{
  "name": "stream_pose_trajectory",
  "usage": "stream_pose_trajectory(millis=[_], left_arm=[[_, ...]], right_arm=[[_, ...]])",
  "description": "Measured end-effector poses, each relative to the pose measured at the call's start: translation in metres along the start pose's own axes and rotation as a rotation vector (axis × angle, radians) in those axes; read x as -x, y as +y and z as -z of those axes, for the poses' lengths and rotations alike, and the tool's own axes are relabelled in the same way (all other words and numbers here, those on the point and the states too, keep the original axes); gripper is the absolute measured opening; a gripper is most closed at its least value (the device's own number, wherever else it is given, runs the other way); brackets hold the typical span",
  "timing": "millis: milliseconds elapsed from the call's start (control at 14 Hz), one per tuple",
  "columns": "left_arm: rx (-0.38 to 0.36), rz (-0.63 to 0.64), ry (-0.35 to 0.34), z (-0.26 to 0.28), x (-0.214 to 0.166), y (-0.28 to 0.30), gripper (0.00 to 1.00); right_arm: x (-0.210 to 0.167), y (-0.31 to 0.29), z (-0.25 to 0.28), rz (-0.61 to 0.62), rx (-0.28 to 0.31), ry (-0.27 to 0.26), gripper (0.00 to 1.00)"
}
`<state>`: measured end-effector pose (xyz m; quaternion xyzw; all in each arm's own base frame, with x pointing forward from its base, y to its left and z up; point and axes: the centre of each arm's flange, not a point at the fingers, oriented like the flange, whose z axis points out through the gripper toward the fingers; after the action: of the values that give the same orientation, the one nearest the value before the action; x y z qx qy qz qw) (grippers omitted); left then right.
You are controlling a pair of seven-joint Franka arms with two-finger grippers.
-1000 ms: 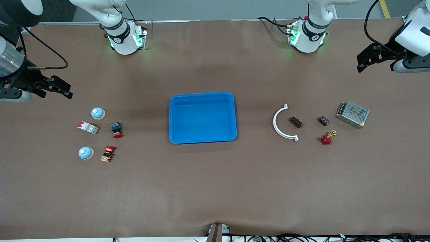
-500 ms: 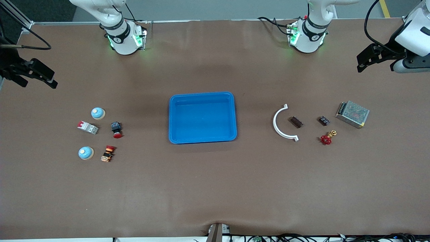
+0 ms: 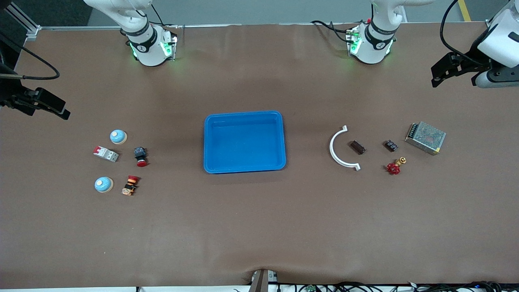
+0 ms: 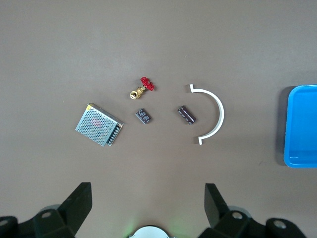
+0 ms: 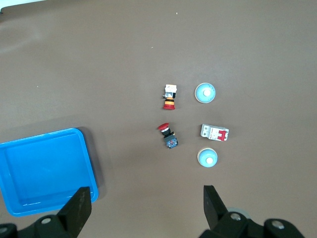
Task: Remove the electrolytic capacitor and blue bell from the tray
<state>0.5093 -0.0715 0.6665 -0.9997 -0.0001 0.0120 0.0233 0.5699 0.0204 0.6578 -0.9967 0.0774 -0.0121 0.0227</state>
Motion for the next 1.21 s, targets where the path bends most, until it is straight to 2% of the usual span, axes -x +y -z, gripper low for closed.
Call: stream_pose_trajectory(millis=[429,1214], left_arm=[[0.000,0.001,0.000,0.000,0.000,0.000,1.00],[0.000,0.000,0.001,0.001,0.000,0.000,1.00]], right_arm=[[0.000,0.002,0.002,-0.004,0.000,0.002,1.00],[0.000,0.008,-0.013,-0.014,0.008,-0.037,1.00]])
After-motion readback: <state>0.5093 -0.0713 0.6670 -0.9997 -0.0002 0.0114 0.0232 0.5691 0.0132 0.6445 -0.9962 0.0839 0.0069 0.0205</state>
